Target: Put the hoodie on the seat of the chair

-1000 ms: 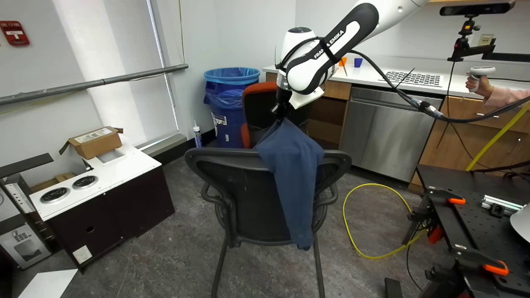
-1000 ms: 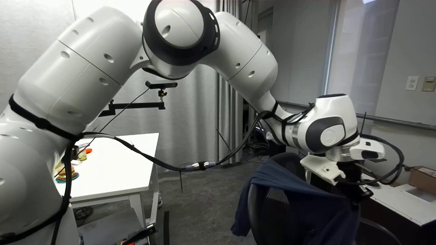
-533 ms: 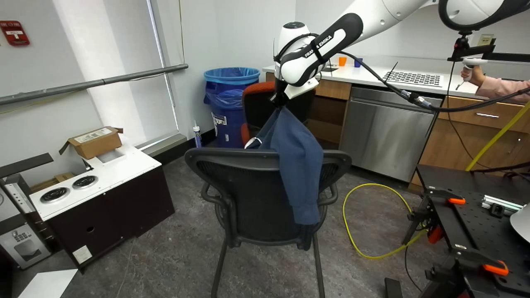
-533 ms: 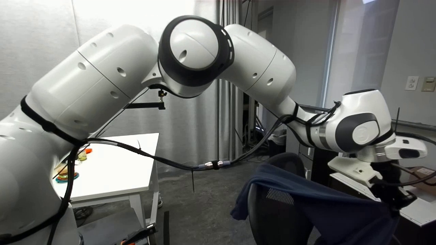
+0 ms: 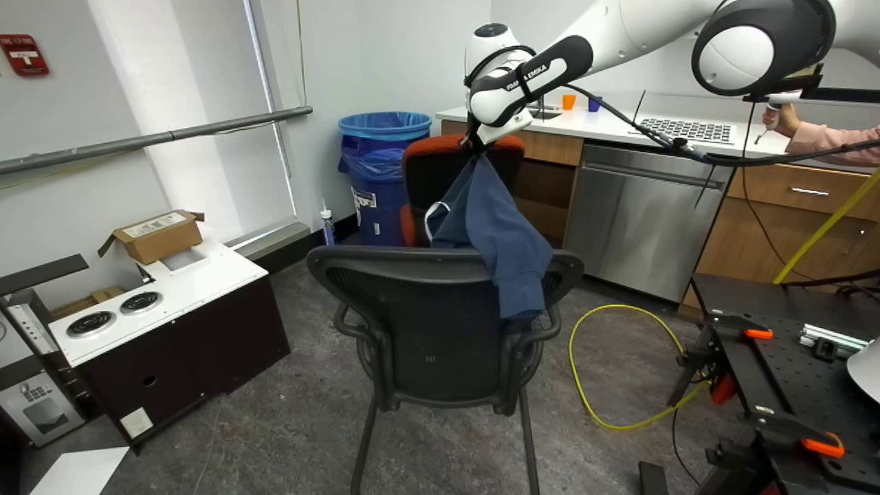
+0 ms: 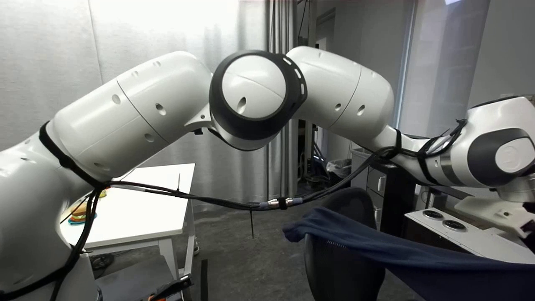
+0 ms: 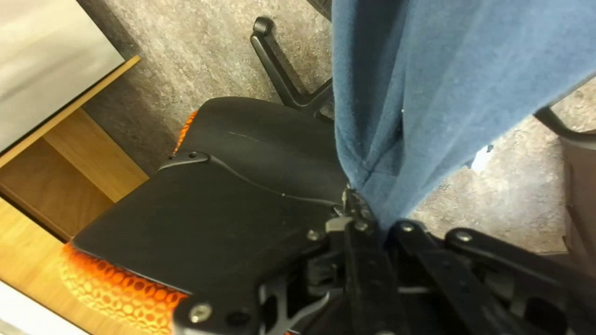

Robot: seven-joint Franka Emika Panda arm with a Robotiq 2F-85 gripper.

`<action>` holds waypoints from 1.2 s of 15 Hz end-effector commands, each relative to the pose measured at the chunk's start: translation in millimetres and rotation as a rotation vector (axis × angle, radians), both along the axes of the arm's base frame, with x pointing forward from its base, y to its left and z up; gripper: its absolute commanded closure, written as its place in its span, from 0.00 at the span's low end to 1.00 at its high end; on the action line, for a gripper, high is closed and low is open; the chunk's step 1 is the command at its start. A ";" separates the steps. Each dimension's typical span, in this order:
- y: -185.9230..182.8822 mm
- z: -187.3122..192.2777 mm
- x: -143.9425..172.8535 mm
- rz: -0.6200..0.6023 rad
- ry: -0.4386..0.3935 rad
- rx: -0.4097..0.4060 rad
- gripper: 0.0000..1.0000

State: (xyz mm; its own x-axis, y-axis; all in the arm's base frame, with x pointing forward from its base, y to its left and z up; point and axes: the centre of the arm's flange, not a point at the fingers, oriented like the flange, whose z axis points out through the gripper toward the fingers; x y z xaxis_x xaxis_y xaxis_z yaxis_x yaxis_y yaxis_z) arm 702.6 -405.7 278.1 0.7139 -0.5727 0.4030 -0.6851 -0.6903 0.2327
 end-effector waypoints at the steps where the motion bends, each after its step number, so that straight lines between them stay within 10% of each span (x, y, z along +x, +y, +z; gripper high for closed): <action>1: -37.9 5.6 38.6 -0.050 0.006 -0.045 0.99; 18: -79.7 40.1 63.4 -0.094 0.006 -0.098 0.99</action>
State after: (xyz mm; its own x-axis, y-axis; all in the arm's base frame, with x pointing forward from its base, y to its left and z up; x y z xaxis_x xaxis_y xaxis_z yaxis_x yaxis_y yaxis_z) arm 703.2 -452.0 294.5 0.6750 -0.6009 0.4282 -0.7331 -0.6113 0.2979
